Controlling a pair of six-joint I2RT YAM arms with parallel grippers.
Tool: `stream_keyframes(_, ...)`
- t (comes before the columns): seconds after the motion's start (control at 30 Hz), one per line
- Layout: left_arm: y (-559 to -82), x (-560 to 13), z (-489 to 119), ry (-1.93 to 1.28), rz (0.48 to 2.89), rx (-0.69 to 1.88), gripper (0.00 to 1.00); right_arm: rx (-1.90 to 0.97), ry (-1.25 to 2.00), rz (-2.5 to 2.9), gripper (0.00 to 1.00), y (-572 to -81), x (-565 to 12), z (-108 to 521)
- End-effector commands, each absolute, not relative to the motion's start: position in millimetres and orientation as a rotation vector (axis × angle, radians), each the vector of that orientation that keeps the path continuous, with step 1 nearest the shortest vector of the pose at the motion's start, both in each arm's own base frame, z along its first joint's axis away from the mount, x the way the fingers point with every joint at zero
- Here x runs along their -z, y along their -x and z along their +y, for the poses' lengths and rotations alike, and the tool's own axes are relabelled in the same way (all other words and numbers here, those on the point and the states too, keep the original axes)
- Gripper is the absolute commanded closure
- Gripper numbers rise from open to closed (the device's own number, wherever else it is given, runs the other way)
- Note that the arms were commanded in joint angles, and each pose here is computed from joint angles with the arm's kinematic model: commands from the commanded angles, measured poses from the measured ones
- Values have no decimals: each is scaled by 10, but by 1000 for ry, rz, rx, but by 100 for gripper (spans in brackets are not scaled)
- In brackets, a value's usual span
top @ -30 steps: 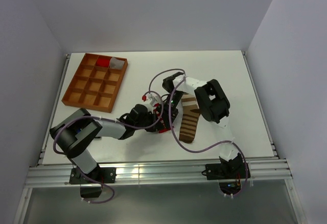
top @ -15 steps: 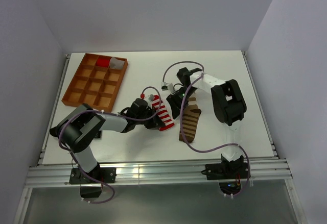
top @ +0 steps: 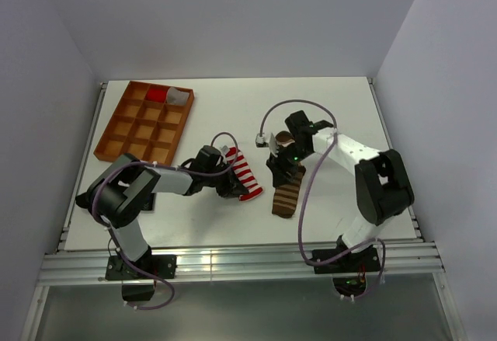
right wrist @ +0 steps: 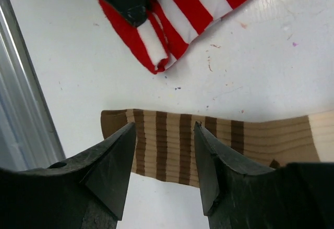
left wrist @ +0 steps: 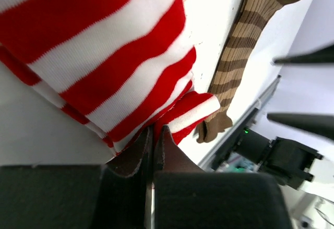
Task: Roll the socks
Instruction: Roll the sock at the center of the board.
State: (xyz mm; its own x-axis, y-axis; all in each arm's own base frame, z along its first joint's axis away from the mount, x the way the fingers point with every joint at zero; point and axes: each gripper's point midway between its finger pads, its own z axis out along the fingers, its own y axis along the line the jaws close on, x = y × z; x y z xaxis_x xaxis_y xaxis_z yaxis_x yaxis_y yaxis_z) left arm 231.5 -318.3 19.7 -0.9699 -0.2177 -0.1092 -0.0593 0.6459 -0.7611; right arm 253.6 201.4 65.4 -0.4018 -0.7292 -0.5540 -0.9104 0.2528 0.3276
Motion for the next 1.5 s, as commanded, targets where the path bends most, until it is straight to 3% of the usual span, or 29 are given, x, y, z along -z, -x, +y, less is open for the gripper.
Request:
stream_keyframes(0.0, -1812, 405, -2782, 393, 3007, 977, 100, -818, 1631, 1962, 44, -2514, -877, 2110)
stream_keyframes(0.5, -1753, 445, -2805, 403, 3119, 966, 100, -324, 1888, 1557, 42, -2230, -598, 2469)
stream_keyframes(1.47, -1823, 421, -2777, 392, 3126, 1016, 100, -214, 2064, 1493, 55, -1982, -250, 2624)
